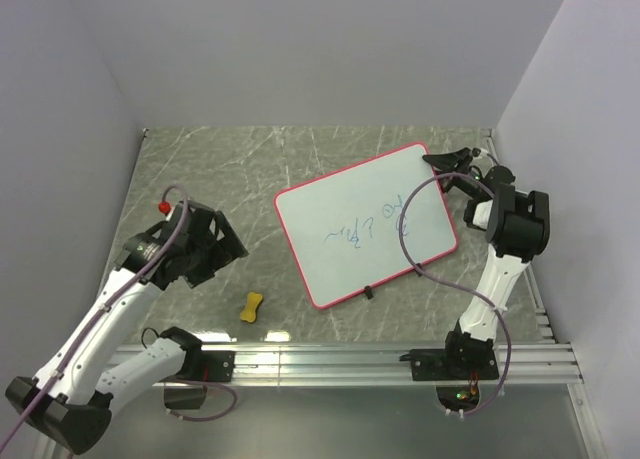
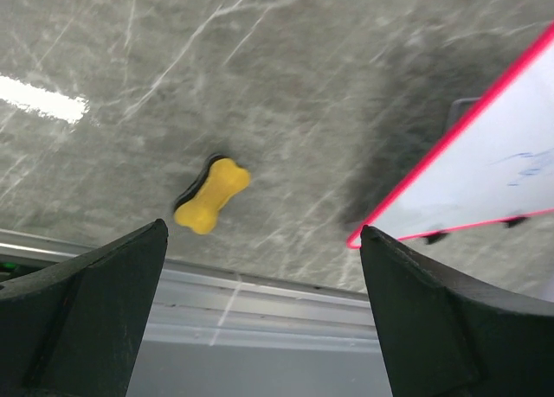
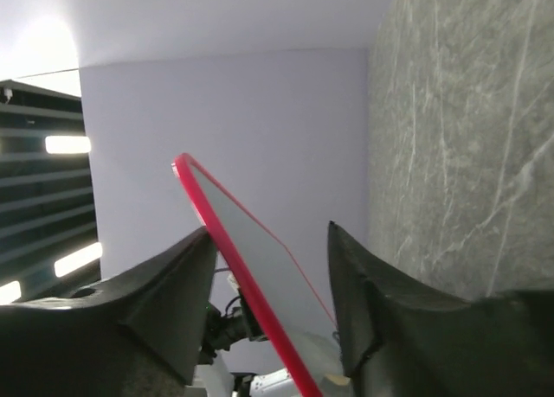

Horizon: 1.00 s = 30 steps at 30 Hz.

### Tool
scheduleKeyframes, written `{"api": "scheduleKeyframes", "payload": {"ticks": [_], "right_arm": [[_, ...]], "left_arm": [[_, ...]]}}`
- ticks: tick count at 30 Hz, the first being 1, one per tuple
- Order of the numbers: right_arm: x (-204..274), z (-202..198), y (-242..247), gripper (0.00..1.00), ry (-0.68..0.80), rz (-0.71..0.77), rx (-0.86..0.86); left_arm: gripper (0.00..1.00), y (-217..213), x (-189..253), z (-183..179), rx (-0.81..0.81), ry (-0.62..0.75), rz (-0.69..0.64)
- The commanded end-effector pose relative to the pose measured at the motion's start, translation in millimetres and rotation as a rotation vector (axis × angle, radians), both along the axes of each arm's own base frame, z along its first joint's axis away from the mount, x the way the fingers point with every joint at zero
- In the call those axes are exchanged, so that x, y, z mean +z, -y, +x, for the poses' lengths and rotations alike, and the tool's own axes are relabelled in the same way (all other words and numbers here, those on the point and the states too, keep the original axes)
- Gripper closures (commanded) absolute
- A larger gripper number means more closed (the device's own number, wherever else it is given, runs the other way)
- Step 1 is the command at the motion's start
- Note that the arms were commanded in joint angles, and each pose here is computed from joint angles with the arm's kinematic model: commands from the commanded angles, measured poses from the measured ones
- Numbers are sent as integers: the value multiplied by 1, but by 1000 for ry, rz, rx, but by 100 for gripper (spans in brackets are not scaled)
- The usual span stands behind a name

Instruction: Erase the whiteboard

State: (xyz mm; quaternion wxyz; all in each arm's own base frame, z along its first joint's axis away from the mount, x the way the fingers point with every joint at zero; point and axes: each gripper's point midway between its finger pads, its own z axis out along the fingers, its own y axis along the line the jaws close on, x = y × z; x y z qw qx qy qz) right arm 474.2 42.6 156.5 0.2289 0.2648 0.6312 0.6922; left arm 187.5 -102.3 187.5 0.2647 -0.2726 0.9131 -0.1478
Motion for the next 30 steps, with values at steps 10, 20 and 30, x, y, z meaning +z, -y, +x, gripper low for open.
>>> {"api": "scheduleKeyframes", "payload": {"ticks": [10,20,30], "right_arm": [[60,-53,-25,71,406,-217,36],[65,-65,-20,91,406,-220,-1],[65,-70,-14,100,402,-241,-28]], "left_arm": [[1,4,-78,-41,-103,-200,79],[1,18,-116,-53,-175,-243,144],[7,32,-146,-49,-216,-308,287]]}}
